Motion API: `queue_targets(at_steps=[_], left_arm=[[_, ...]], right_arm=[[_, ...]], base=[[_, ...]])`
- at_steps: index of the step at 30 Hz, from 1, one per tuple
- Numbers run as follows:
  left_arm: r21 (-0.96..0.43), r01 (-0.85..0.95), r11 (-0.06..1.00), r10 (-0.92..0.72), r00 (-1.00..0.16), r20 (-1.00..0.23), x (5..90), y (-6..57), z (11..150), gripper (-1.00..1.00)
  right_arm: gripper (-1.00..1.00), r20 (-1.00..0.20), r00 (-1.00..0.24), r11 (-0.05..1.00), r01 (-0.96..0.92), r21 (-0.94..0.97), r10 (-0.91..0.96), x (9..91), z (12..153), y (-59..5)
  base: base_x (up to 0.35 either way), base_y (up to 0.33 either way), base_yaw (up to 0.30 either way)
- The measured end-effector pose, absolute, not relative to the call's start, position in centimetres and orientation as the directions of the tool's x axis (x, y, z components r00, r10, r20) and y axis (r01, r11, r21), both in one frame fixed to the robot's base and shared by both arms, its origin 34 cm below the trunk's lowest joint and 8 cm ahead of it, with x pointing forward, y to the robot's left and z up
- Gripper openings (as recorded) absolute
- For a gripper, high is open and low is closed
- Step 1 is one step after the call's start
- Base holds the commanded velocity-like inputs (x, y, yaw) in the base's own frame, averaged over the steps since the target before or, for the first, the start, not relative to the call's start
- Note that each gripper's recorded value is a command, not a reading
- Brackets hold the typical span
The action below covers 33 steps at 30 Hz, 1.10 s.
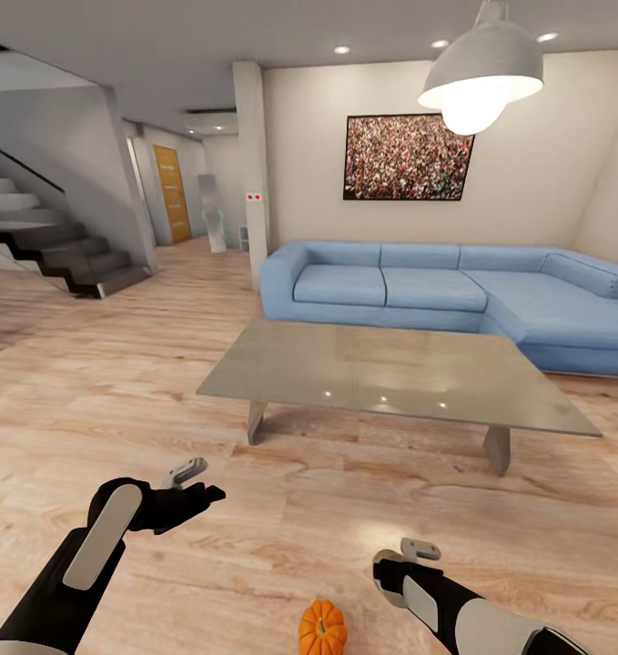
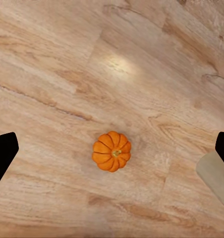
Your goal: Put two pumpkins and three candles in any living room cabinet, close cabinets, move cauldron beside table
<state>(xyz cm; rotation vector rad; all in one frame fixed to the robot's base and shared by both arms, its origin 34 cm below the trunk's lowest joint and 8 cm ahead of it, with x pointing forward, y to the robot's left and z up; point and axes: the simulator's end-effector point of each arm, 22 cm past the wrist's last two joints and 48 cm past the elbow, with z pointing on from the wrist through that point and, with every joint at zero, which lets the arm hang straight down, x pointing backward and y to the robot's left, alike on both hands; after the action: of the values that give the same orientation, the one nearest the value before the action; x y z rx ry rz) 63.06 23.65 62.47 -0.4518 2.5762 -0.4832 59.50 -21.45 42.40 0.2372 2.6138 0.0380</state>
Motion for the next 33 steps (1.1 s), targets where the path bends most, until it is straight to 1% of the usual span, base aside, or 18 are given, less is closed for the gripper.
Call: queue_targets(at_steps=[12, 16, 18, 23, 33], left_arm=[[-0.399, -0.23, 0.887, -0.393, -0.83, -0.395, 63.5, 24.0, 64.8, 1.0], [-0.391, -0.238, 0.889, -0.396, -0.829, -0.396, 63.6, 24.3, 65.5, 1.0], [-0.377, -0.247, 0.893, -0.397, -0.828, -0.396, 63.6, 24.7, 65.7, 1.0], [-0.273, -0.305, 0.913, -0.396, -0.827, -0.4, 63.1, 27.3, 65.7, 1.0], [-0.218, -0.333, 0.917, -0.396, -0.826, -0.401, 62.8, 30.0, 65.4, 1.0]], right_arm=[[-1.0, -0.488, -0.855, 0.984, 0.163, 0.072, 0.177, 59.9, 44.8, -21.5], [-1.0, -0.487, -0.855, 0.984, 0.162, 0.073, 0.177, 60.0, 45.6, -21.4], [-1.0, -0.486, -0.856, 0.984, 0.162, 0.073, 0.177, 60.0, 45.9, -21.4], [-1.0, -0.482, -0.858, 0.984, 0.163, 0.073, 0.178, 60.0, 46.7, -21.3], [-1.0, -0.476, -0.861, 0.984, 0.163, 0.071, 0.177, 59.8, 46.7, -21.4]], base=[[0.0, 0.0, 0.0], [0.0, 0.0, 0.069], [0.0, 0.0, 0.166], [0.0, 0.0, 0.221], [0.0, 0.0, 0.236]])
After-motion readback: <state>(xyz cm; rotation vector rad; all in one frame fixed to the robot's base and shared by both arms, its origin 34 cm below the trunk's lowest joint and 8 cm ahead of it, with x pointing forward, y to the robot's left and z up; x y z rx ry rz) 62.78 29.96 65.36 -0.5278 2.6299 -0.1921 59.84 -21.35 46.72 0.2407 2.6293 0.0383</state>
